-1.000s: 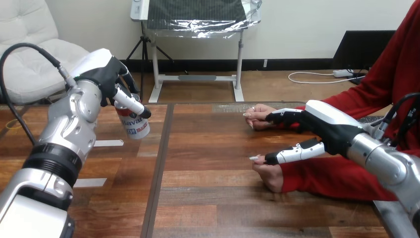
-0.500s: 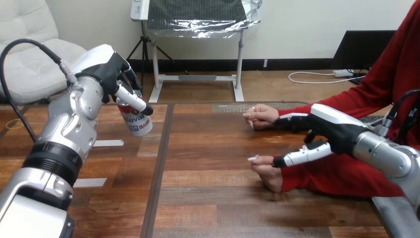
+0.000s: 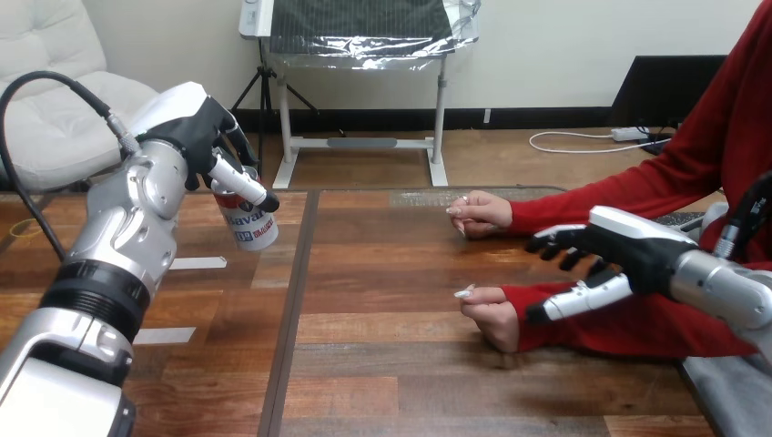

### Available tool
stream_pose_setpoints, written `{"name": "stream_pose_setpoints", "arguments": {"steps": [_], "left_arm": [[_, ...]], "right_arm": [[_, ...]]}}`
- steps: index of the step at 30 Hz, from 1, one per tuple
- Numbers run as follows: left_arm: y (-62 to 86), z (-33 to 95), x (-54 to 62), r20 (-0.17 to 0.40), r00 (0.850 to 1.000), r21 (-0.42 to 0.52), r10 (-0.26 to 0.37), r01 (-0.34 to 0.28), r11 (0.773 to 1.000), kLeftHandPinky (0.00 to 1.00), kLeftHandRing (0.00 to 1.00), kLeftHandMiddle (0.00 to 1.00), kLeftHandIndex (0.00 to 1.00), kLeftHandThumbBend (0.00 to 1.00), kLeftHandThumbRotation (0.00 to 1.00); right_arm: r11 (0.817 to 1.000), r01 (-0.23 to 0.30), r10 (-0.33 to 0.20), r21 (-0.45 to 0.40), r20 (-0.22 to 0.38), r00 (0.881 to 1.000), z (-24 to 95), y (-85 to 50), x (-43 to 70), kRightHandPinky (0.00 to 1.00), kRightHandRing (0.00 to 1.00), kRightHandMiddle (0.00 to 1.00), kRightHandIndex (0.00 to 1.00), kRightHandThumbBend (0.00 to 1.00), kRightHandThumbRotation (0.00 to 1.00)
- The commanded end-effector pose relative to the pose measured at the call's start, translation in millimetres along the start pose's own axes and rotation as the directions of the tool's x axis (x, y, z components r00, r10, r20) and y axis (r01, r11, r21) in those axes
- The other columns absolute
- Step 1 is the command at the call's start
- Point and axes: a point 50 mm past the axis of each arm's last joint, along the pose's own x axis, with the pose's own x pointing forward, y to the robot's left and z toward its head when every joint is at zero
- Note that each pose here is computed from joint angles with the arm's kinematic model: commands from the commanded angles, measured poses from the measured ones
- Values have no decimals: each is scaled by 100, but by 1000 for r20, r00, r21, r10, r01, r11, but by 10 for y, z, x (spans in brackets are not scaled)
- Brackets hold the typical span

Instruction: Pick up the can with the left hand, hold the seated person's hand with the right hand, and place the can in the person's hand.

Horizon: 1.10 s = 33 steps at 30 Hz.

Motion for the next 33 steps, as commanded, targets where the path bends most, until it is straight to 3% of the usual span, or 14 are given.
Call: {"name": "stream_pose_setpoints", "arguments": {"steps": [1,14,23,33], "left_arm": [[317,129,-29,58,994,-9,97,-97,995,31,38,44,45,78,0],[311,122,-36,69,993,-10,96,-95,995,31,39,45,44,79,0],[318,126,-39,68,993,-19,101,-100,995,31,39,45,45,78,0],[318,132,-38,68,992,-31,103,-102,994,30,38,44,45,79,0]], "right_arm": [[996,74,-72,-55,36,997,130,-342,-4,68,82,86,87,100,59],[996,31,-31,-85,1,1000,70,-349,-40,69,81,84,86,100,57],[996,13,-15,-91,-24,1000,38,-351,-51,79,87,87,87,100,56],[993,-10,4,-118,-52,999,26,-351,-44,89,87,87,86,100,49]]}}
